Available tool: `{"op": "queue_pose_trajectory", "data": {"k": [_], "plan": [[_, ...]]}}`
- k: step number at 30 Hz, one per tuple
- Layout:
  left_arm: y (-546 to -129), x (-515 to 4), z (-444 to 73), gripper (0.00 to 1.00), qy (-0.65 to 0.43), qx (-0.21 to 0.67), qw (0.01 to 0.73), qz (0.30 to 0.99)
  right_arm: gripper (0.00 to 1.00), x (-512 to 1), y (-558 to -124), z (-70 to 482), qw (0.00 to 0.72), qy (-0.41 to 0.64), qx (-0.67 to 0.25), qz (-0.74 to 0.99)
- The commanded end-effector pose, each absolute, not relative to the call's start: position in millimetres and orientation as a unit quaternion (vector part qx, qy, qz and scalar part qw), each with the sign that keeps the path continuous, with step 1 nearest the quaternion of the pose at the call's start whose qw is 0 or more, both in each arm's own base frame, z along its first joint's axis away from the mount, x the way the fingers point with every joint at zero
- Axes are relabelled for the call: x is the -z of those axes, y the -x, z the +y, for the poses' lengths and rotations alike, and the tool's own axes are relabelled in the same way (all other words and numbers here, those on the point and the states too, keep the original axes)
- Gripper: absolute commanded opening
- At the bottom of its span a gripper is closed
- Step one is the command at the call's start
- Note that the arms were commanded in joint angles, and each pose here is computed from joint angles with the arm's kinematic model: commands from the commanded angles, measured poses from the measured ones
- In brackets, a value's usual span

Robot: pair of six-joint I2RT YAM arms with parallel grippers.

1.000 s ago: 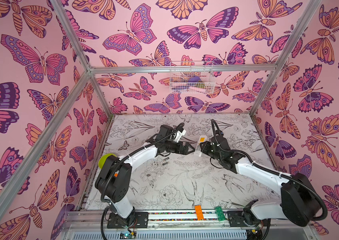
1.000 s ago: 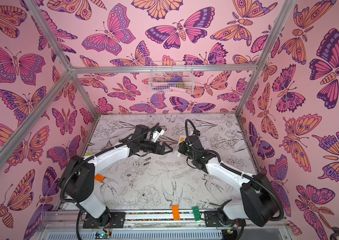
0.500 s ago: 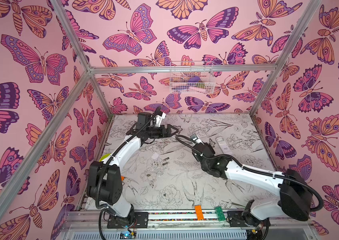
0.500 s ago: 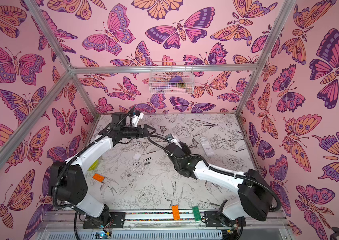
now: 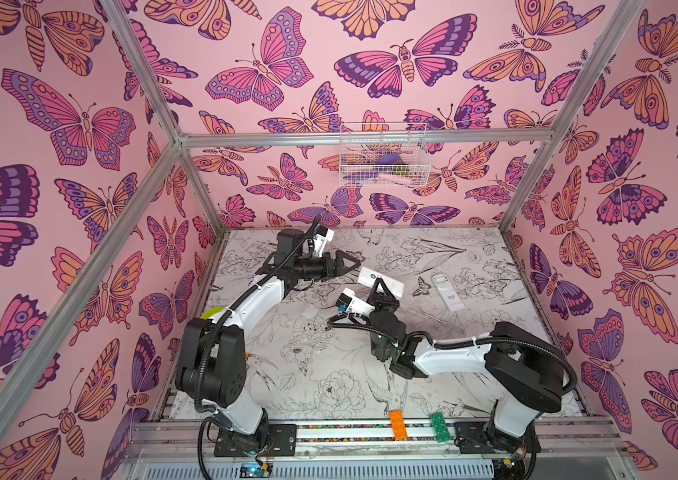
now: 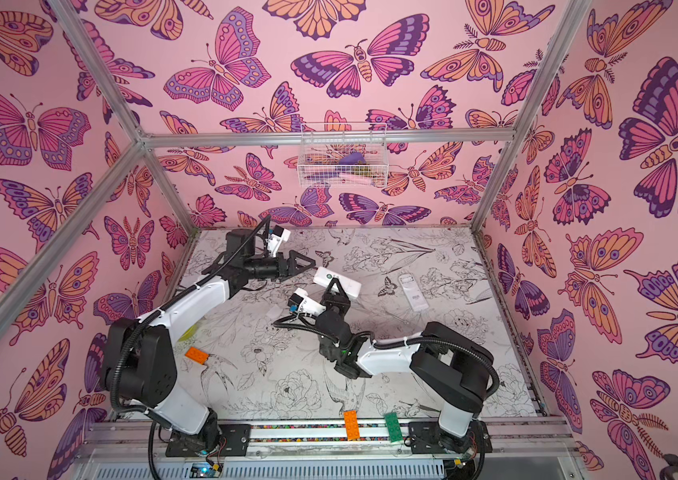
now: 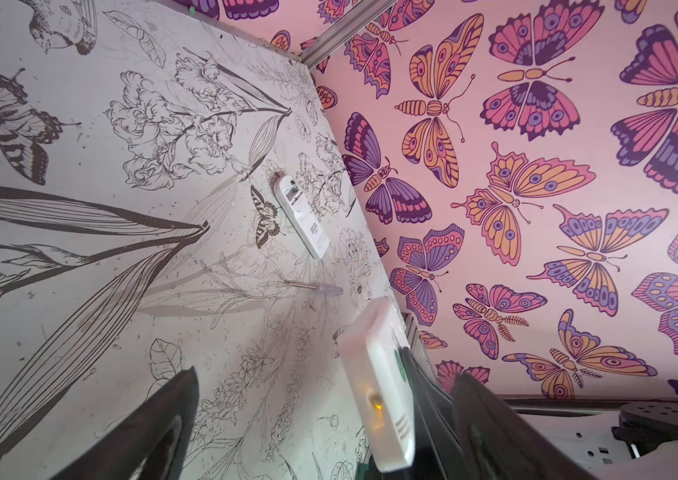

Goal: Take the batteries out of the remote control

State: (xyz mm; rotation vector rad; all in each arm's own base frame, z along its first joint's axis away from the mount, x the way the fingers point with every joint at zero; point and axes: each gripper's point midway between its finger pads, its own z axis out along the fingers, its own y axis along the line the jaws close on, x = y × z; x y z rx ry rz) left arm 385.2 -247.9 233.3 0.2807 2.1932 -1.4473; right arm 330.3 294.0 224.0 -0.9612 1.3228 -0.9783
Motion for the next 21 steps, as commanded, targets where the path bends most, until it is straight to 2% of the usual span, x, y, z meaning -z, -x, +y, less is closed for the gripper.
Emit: {"op": "queue_pose_trajectory", "data": {"k": [1, 5, 10, 15, 21], "plan": [[-383.2, -232.2, -252.9, 0.96, -0.103, 0.559, 0.232, 0.790, 0.00, -254.1, -326.8, 298.7, 0.609, 0.397, 0.430, 0.536], [-377.0, -239.6, -262.9, 0.92, -0.112, 0.580, 0.221, 0.776, 0.00, -253.0, -329.6, 306.3, 0.610, 0.401, 0.427, 0.533], [-369.4, -236.6, -272.0, 0.80, -0.118, 0.589, 0.203, 0.774, 0.00, -252.2, -331.8, 317.0, 0.610, 0.403, 0.423, 0.535], [-363.5, -231.0, -282.9, 0.74, -0.121, 0.590, 0.190, 0.776, 0.00, -244.3, -333.9, 320.8, 0.604, 0.412, 0.427, 0.532], [-363.0, -230.9, -288.6, 0.53, -0.122, 0.593, 0.182, 0.775, 0.00, -235.0, -333.7, 318.0, 0.598, 0.414, 0.428, 0.536]]}}
